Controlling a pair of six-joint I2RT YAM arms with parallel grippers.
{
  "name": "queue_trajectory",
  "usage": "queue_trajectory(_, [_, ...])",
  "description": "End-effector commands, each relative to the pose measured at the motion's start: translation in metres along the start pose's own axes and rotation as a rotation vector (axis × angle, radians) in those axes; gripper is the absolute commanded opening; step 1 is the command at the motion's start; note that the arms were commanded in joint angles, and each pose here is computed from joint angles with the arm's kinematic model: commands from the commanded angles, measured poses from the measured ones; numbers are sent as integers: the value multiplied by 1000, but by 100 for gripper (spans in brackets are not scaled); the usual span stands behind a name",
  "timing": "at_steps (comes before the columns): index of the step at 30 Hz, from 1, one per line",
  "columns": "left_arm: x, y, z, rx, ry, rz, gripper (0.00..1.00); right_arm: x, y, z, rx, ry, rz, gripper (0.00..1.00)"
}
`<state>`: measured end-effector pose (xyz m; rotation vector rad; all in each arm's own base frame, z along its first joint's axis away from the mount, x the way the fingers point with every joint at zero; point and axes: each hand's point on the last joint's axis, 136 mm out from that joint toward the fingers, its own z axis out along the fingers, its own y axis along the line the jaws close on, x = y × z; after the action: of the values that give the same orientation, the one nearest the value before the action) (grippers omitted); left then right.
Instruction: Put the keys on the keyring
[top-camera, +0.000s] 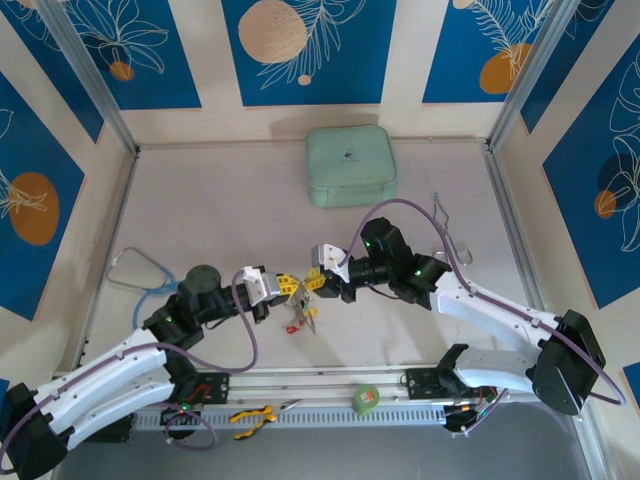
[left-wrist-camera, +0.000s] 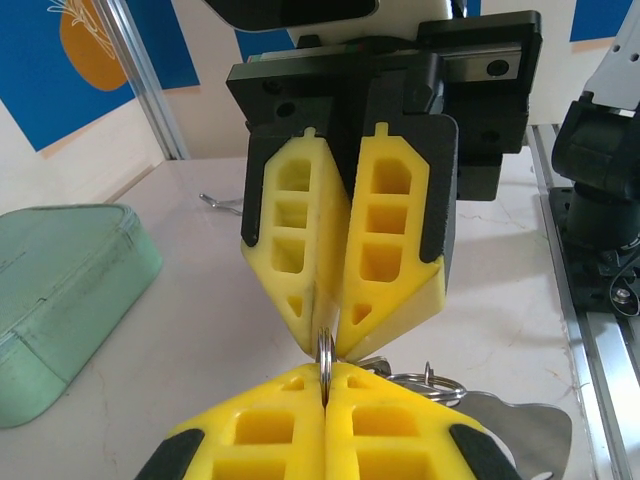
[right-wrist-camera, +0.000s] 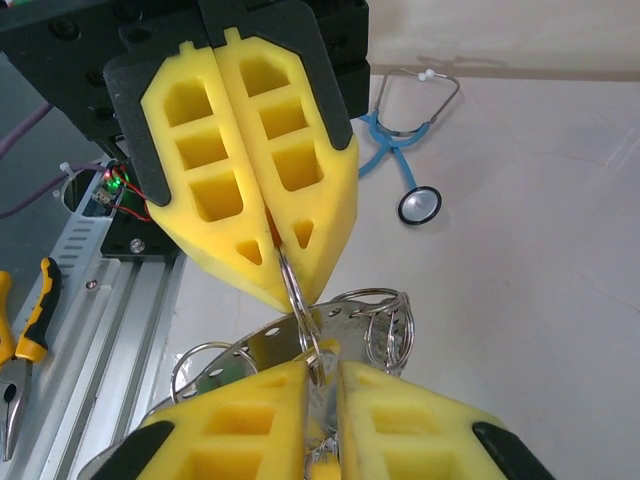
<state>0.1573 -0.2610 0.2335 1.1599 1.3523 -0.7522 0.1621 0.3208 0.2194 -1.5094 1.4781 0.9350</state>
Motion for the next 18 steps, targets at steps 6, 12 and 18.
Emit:
queue_trajectory(6, [-23, -3, -3, 25, -78, 23, 0, -11, 8, -2, -52, -22, 0, 4])
queue_trajectory(12, [-40, -11, -3, 84, -132, 31, 0, -4, 8, 4, -84, 24, 42, 0])
queue_trajectory(18, [-42, -13, 4, 121, -131, 48, 0, -4, 8, 8, -116, 57, 64, 0])
